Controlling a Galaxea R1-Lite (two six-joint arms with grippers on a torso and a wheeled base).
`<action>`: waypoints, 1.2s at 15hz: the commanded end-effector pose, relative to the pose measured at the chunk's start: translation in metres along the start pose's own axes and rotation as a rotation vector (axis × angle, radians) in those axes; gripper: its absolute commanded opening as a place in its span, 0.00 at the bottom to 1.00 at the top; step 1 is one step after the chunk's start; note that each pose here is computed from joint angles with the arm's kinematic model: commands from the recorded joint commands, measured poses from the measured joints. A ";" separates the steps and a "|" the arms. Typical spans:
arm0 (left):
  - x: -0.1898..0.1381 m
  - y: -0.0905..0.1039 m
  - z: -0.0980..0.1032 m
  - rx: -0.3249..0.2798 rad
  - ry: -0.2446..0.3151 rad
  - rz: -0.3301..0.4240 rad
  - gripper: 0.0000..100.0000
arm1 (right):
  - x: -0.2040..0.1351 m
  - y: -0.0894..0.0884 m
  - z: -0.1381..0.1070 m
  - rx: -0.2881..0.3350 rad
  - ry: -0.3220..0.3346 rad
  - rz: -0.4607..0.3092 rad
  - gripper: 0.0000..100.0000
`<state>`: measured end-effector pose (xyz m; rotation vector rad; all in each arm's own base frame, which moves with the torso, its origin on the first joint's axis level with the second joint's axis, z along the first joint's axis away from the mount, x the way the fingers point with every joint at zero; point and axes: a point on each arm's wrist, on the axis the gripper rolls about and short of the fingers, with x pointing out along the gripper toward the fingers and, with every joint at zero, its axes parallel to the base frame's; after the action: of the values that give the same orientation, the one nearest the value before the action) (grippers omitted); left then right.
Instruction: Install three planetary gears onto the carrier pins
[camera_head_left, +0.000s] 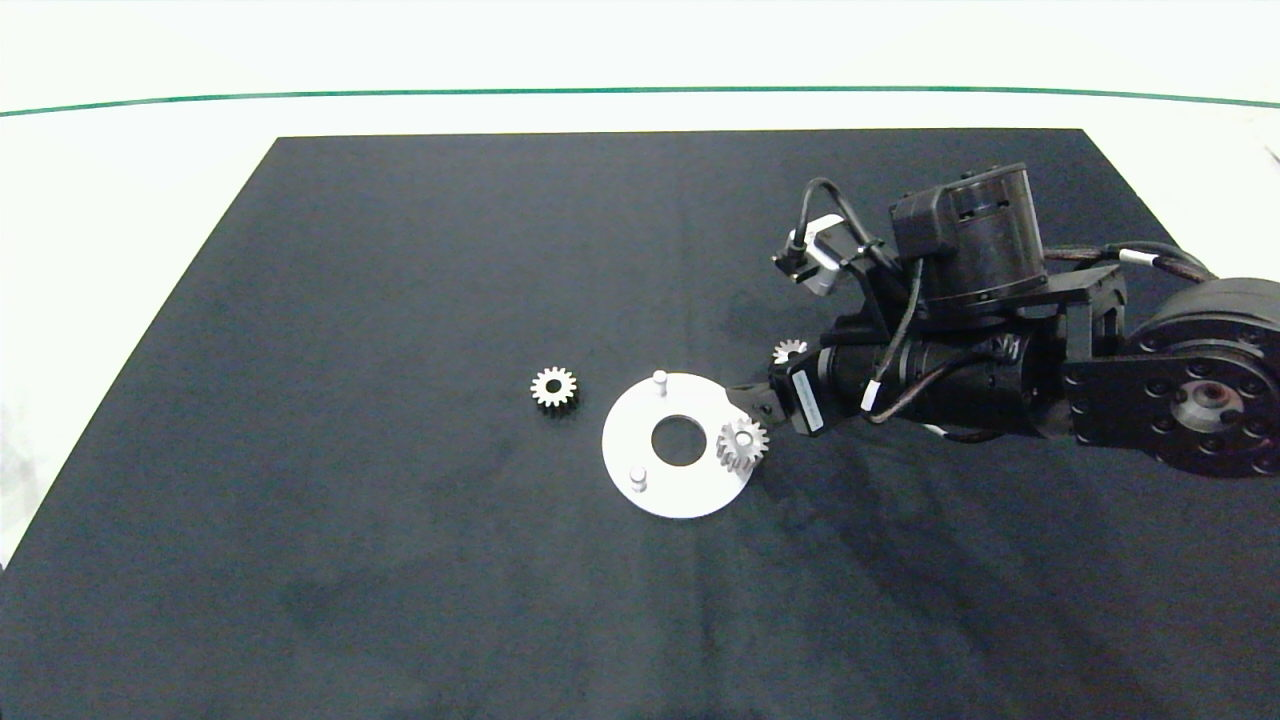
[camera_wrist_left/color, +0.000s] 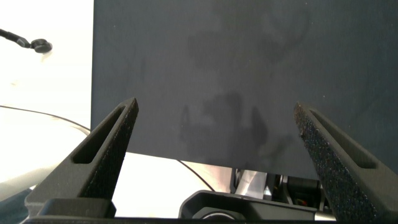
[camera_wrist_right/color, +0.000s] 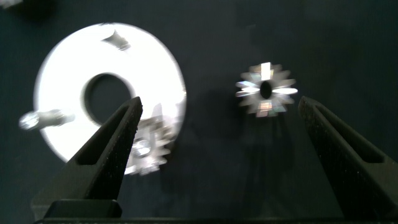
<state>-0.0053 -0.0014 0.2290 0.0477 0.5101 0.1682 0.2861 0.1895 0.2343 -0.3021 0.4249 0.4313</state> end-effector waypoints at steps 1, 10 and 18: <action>0.000 0.000 -0.001 0.001 0.002 0.000 1.00 | 0.012 -0.020 -0.001 0.028 0.015 -0.055 1.00; -0.001 0.000 -0.001 0.001 0.002 0.000 1.00 | 0.040 -0.034 0.011 0.068 0.136 -0.080 1.00; -0.004 0.000 -0.003 0.006 -0.019 0.002 1.00 | 0.049 -0.032 0.007 0.064 0.154 -0.078 0.87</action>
<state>-0.0093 -0.0023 0.2296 0.0536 0.4905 0.1681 0.3428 0.1800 0.2258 -0.2861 0.5696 0.3180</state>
